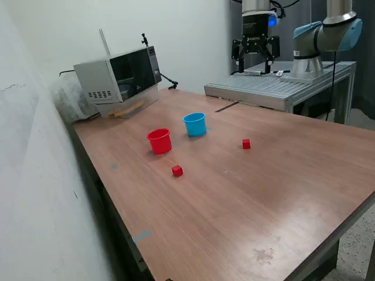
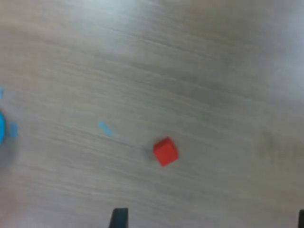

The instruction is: Place red objects in the red bin, and blue objects in the blue bin.

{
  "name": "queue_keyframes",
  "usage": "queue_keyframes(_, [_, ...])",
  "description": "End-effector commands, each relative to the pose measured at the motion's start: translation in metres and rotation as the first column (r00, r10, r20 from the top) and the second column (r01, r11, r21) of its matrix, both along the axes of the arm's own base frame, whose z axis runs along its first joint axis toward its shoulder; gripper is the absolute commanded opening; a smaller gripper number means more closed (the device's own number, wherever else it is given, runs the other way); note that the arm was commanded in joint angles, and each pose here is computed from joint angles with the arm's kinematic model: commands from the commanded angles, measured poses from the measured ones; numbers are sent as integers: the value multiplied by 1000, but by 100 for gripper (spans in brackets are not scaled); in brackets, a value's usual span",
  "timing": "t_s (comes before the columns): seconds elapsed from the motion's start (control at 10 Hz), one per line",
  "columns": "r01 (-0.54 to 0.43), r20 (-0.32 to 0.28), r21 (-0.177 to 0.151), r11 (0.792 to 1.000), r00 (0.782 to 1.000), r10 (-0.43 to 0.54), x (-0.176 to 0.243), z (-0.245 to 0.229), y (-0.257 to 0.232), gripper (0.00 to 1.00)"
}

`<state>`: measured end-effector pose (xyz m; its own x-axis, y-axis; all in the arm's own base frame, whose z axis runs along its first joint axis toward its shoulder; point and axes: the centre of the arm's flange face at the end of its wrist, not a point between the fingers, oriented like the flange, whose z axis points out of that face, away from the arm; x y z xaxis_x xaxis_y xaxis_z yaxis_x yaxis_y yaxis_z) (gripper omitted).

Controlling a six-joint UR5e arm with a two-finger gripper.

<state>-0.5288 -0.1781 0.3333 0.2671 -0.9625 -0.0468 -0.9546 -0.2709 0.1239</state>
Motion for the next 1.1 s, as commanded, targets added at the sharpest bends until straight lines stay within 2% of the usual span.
queue_keyframes(0.0, [-339, 67, 27, 940, 939, 336, 7, -8, -3, 100])
queue_keyframes(0.2, [-418, 94, 23, 908, 905, 415, 1, -25, -4, 100])
queue_keyframes(0.4, [-478, 123, -13, 878, 871, 476, -15, -60, -8, 100])
queue_keyframes(0.8, [-544, 145, -26, 839, 828, 541, -62, -118, -33, 100])
queue_keyframes(1.0, [-553, 148, -28, 833, 822, 550, -80, -136, -35, 100])
